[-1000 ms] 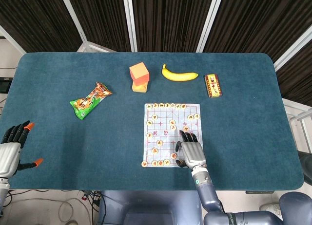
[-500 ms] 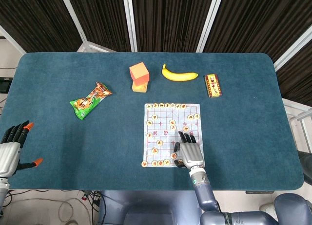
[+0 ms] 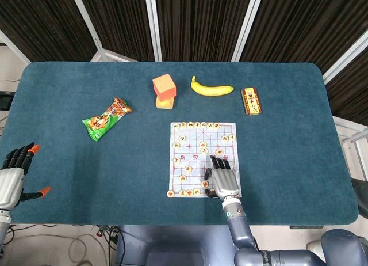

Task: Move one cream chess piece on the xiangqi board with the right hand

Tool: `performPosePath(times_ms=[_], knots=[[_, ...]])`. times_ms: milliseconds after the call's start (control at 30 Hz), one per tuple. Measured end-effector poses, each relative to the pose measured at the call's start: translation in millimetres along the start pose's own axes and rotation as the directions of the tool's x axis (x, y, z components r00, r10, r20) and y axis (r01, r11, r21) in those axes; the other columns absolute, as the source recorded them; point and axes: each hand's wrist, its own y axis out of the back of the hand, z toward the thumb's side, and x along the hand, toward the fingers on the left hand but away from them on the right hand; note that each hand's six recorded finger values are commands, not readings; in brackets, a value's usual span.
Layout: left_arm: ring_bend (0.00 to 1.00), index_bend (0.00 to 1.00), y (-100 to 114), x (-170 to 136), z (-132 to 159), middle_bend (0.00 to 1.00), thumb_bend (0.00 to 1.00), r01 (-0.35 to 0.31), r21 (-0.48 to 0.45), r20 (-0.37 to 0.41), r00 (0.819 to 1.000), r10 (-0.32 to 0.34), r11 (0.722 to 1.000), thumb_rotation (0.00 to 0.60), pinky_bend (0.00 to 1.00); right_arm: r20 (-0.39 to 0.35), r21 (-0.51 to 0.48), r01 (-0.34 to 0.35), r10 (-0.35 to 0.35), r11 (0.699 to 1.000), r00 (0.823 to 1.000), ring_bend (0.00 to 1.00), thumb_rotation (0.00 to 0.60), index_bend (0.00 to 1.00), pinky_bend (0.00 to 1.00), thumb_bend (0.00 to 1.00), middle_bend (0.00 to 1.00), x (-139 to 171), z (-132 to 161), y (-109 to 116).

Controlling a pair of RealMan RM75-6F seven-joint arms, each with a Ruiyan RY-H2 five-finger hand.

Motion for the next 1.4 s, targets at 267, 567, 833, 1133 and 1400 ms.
performPosePath(times_ms=[267,567,833,1133,1400], knots=[[0.0,0.0,0.1,0.1,0.2,0.0,0.0,-0.001,-0.002,-0.001,1.0,0.001,1.0,0.6,0.0,0.005,0.002,-0.006,0.006,1.0,1.0,0.02,0.6,0.48,0.0,0.32,0.06,-1.1,0.0,-4.4],[0.0,0.0,-0.1,0.3,0.2,0.0,0.0,0.001,-0.009,-0.004,1.0,-0.001,1.0,0.6,0.0,0.008,-0.001,-0.009,0.009,1.0,1.0,0.02,0.6,0.53,0.0,0.32,0.06,-2.6,0.9,-8.2],[0.0,0.0,-0.4,0.2,0.3,0.0,0.0,0.004,-0.011,-0.005,1.0,-0.004,1.0,0.6,0.0,0.002,-0.002,-0.003,0.003,1.0,1.0,0.03,0.6,0.53,0.0,0.32,0.06,-2.8,3.2,-6.2],[0.0,0.0,-0.7,-0.1,0.9,0.0,0.0,0.006,-0.015,-0.005,1.0,-0.006,1.0,0.6,0.0,-0.003,-0.002,0.015,-0.015,1.0,1.0,0.03,0.6,0.53,0.0,0.32,0.06,-2.9,6.2,3.6],[0.0,0.0,-0.4,0.4,0.3,0.0,0.0,0.006,-0.016,-0.007,1.0,-0.006,1.0,0.6,0.0,-0.007,-0.001,0.004,-0.004,1.0,1.0,0.03,0.6,0.53,0.0,0.32,0.06,-2.6,11.9,2.1]])
